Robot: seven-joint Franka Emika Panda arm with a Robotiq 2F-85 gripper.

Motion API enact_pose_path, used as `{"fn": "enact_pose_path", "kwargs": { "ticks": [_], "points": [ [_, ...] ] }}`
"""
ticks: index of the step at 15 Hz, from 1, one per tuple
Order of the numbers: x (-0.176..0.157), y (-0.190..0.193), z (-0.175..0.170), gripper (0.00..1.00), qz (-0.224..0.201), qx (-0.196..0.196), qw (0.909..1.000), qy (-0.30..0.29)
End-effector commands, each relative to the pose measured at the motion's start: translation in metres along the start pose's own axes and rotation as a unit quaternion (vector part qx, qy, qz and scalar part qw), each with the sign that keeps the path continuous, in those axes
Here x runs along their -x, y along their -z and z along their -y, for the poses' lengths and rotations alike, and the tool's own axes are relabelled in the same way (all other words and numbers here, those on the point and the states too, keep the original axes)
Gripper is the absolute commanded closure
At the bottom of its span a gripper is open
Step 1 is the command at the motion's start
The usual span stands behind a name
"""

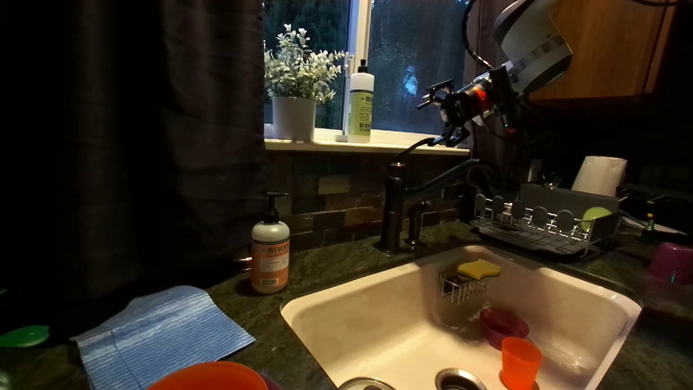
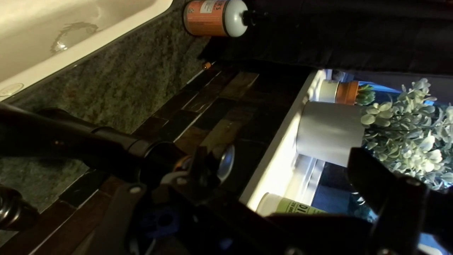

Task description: Open the tap, then fill the orange cup with a little water

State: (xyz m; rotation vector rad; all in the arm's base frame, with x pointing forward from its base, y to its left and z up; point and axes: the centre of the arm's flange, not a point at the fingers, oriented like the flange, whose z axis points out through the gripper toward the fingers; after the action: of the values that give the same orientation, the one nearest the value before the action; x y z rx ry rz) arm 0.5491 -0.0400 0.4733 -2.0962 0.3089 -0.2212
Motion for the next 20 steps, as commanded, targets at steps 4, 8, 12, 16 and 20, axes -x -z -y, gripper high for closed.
{"fn": "enact_pose_path", "kwargs": {
  "ticks": [4, 8, 12, 16, 20],
  "points": [
    [-0.005, 0.0, 0.002, 0.0, -0.013, -0.023, 0.9996, 0.008],
    [-0.006, 0.002, 0.004, 0.0, -0.027, -0.036, 0.9988, 0.016],
    [-0.005, 0.003, 0.003, 0.0, -0.024, -0.025, 0.9993, 0.016],
    [-0.001, 0.008, -0.006, 0.0, -0.013, 0.019, 0.9997, -0.009],
    [0.007, 0.018, -0.008, 0.0, -0.007, 0.064, 0.9975, -0.028]
  ]
}}
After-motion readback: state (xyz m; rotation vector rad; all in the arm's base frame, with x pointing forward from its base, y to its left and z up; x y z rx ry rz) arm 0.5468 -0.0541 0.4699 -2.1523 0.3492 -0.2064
